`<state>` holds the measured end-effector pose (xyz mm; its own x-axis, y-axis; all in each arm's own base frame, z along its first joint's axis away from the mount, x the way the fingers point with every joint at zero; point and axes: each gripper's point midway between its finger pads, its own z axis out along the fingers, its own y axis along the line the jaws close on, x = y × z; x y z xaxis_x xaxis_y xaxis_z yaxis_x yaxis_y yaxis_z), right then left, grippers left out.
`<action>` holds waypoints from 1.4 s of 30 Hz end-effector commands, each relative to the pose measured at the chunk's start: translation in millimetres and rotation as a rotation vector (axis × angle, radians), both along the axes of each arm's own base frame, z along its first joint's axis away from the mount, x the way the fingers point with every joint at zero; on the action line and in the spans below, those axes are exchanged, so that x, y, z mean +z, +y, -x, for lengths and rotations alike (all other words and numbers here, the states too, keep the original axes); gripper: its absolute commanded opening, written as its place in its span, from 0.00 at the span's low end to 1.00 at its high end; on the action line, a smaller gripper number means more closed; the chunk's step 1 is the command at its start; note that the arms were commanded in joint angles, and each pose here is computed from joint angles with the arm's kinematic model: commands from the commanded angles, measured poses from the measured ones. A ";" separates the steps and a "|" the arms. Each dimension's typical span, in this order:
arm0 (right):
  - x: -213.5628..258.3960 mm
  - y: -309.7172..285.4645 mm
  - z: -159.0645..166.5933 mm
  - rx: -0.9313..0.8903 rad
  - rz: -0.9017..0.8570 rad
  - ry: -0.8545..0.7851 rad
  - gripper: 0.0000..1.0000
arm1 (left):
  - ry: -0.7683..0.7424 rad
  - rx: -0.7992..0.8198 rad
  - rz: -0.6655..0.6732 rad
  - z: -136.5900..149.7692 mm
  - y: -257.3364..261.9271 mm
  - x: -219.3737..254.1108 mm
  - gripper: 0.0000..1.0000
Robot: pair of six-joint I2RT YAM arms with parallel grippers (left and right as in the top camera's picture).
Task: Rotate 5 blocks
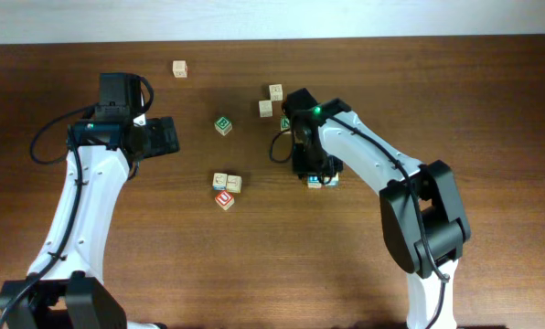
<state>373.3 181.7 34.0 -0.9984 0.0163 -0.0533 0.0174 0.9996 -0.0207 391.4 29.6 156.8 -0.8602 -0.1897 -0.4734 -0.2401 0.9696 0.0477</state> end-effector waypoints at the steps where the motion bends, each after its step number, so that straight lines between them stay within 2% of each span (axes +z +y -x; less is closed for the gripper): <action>1: 20.4 1.8 -18.6 0.018 -0.001 -0.055 0.37 | -0.011 0.022 -0.004 -3.0 4.3 3.7 0.99; 5: 34.7 14.0 -23.0 0.025 -0.052 -0.065 0.37 | -0.011 0.023 -0.004 -3.0 4.3 3.7 0.99; 11: 39.2 96.3 -21.1 0.138 -0.351 -0.092 0.37 | -0.011 0.023 -0.004 -3.0 4.3 3.7 0.99; 16: 31.9 133.2 -13.9 0.115 -0.387 -0.108 0.43 | -0.011 0.023 -0.004 -3.0 4.3 3.7 0.99; 32: -18.5 169.8 12.4 0.144 -0.312 -0.075 0.43 | -0.011 0.022 -0.004 -3.0 4.3 3.7 0.99; 42: -25.8 148.8 20.0 0.130 -0.226 -0.033 0.42 | -0.011 0.022 -0.004 -3.0 4.3 3.7 0.99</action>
<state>358.2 347.5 24.1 -0.9883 -0.0937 -0.1203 -0.1254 0.9483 0.2916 391.4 29.6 156.8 -0.8602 -0.1897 -0.4734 -0.2401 0.9696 0.0477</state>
